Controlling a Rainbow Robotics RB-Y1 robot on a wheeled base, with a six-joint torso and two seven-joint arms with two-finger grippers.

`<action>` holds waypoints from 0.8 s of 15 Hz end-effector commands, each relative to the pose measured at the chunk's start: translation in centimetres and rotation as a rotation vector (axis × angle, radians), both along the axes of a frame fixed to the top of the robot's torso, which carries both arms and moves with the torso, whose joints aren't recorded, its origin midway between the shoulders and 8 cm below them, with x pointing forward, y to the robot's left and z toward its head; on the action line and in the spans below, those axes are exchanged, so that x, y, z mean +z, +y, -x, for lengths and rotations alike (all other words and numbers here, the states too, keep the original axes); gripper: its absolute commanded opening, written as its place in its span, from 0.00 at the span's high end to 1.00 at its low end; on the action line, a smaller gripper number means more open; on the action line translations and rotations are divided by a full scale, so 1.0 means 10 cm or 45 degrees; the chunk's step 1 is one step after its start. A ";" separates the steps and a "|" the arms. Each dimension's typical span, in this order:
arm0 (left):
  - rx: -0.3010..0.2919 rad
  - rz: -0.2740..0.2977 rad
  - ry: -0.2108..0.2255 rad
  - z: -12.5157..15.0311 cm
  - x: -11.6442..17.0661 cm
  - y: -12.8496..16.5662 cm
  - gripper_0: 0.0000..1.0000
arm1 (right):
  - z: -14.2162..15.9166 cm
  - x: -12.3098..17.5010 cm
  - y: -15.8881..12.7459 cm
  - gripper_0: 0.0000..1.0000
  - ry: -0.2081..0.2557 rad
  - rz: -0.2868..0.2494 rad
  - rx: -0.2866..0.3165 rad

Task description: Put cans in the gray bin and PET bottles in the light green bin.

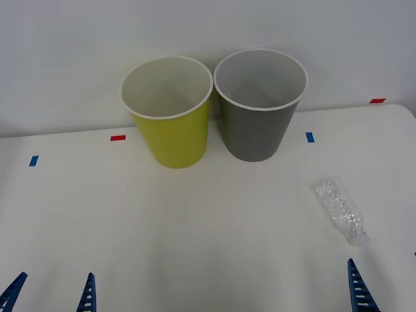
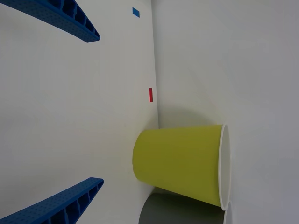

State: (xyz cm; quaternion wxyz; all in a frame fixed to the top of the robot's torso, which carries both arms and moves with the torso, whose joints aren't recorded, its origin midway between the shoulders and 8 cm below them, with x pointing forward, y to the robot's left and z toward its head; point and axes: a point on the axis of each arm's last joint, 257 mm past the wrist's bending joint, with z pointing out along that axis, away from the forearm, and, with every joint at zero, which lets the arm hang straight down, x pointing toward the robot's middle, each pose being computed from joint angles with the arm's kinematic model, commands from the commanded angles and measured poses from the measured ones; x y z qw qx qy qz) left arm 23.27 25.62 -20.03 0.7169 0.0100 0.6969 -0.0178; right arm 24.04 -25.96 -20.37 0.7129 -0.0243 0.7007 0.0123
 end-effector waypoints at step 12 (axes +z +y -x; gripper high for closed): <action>0.000 0.000 0.000 0.00 0.00 0.00 0.00 | 0.00 0.00 0.00 0.00 0.000 0.000 0.000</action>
